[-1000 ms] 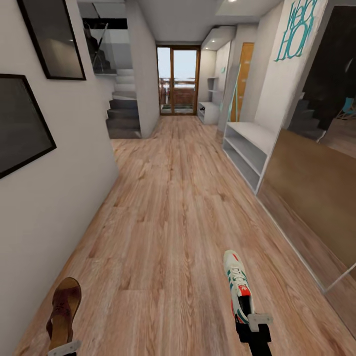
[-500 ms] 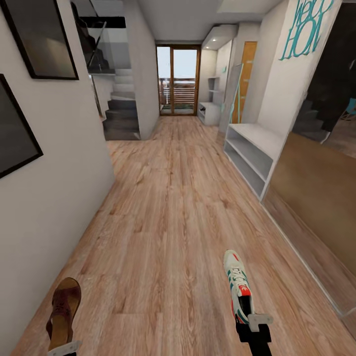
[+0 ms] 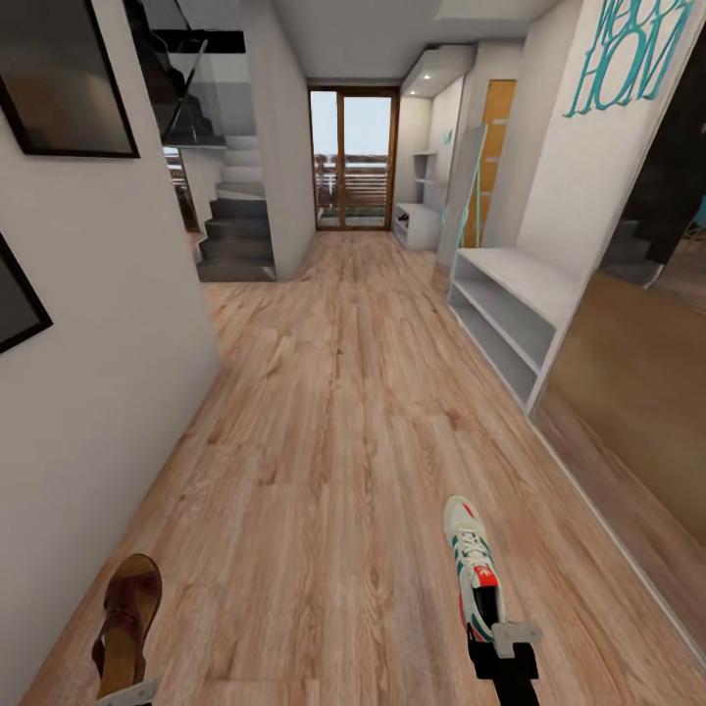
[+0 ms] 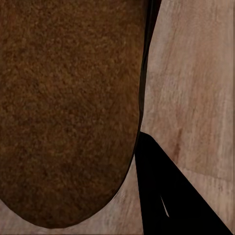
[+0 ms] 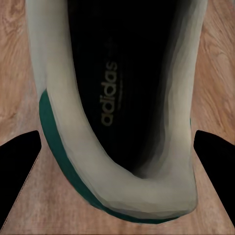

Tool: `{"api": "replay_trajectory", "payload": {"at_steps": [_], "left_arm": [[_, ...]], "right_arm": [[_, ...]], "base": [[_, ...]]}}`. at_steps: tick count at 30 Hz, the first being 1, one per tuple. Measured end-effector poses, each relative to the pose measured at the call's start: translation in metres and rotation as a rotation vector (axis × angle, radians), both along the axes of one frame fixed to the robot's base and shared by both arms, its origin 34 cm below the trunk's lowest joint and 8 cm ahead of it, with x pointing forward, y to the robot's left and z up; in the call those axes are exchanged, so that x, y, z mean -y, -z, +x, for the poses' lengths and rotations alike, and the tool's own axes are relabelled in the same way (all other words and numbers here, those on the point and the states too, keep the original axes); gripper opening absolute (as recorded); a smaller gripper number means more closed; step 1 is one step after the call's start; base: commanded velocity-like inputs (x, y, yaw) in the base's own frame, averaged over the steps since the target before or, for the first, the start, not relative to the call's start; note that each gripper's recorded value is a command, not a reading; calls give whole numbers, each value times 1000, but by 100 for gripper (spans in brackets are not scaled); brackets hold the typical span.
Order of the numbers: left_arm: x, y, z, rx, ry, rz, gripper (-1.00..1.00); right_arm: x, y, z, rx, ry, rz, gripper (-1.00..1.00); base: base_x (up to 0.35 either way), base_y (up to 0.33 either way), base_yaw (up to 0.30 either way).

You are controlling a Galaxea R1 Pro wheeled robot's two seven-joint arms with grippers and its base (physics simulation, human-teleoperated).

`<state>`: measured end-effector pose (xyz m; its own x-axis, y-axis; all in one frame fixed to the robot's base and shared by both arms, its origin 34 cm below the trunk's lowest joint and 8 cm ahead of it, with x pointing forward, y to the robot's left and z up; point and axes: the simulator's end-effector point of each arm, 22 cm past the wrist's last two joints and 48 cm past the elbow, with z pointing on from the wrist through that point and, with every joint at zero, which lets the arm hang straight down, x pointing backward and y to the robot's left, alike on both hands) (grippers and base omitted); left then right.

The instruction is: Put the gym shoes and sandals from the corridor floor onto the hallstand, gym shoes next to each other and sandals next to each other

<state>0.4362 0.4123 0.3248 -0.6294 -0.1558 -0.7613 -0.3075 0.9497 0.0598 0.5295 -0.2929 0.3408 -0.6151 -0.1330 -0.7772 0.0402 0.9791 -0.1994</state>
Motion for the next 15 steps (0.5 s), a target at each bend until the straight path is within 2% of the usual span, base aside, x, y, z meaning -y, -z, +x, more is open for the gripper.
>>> {"api": "replay_trajectory", "payload": {"at_steps": [15], "left_arm": [[11, 7, -7, -23, 28, -19, -100]], "right_arm": [[3, 0, 0, 0, 6, -2, -100]], "base": [[338, 0, 0]]}}
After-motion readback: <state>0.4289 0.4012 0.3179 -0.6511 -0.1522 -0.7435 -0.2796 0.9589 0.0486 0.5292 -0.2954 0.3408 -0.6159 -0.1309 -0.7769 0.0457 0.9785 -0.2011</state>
